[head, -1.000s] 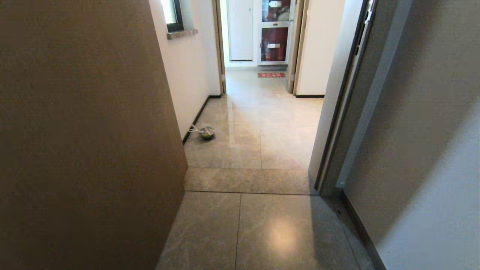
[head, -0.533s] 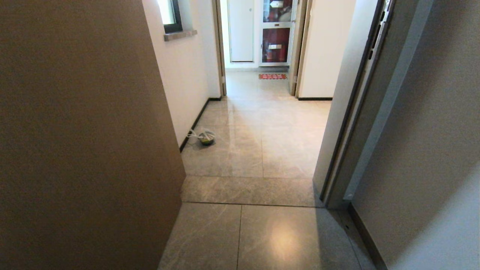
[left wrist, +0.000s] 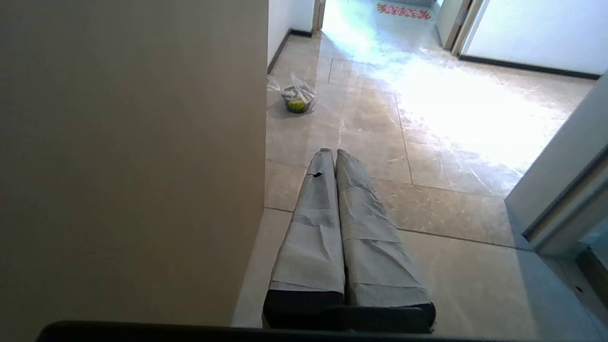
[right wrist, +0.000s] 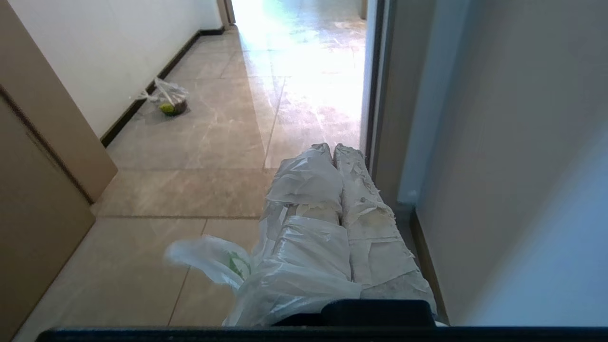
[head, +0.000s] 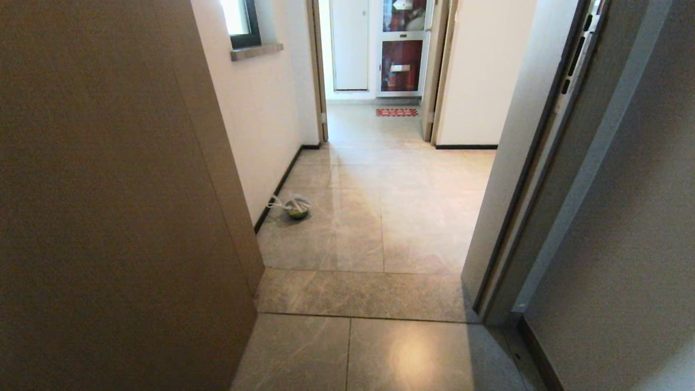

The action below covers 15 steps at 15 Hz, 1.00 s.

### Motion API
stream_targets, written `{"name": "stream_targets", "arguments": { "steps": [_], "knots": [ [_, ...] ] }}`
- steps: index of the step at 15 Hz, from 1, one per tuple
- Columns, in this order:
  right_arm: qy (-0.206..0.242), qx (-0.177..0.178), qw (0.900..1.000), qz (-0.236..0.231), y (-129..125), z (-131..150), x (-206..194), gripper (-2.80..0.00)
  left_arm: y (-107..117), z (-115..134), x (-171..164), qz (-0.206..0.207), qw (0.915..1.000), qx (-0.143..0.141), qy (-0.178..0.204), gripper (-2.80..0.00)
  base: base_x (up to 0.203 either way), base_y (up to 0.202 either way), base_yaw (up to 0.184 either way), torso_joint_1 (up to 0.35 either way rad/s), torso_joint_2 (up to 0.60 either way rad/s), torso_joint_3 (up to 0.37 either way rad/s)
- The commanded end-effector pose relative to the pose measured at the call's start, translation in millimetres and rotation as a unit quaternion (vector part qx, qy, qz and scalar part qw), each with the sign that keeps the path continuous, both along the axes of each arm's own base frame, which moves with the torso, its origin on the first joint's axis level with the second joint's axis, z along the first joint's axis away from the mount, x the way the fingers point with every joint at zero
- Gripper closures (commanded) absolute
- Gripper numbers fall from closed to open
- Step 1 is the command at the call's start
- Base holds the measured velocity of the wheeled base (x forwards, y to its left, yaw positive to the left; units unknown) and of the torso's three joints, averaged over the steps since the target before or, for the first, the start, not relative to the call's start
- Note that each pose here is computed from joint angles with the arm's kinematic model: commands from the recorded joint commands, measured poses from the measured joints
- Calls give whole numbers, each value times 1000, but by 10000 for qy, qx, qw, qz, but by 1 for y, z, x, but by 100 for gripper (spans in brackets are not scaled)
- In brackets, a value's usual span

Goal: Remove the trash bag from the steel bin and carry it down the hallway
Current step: Put the trash bag at the door

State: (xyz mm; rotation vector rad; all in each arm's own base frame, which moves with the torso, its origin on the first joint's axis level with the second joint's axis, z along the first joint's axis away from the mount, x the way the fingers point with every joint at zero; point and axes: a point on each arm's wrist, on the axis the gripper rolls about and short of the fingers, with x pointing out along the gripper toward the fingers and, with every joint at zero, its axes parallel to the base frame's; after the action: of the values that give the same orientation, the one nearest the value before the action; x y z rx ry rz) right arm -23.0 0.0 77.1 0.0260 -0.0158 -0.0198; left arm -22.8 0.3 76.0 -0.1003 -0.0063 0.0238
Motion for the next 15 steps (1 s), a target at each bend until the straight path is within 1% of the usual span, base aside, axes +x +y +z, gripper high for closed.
{"name": "stream_targets", "arguments": {
  "steps": [1, 15],
  "knots": [
    [-7, 1, 10000, 0, 0, 0, 0, 0, 0, 0, 0, 4, 10000, -5, 1, 0, 192, 0, -3, 2, 2, 2],
    [-7, 1, 10000, 0, 0, 0, 0, 0, 0, 0, 0, 2, 10000, -5, -4, 0, 193, 0, 1, 2, 1, 2]
  ]
}}
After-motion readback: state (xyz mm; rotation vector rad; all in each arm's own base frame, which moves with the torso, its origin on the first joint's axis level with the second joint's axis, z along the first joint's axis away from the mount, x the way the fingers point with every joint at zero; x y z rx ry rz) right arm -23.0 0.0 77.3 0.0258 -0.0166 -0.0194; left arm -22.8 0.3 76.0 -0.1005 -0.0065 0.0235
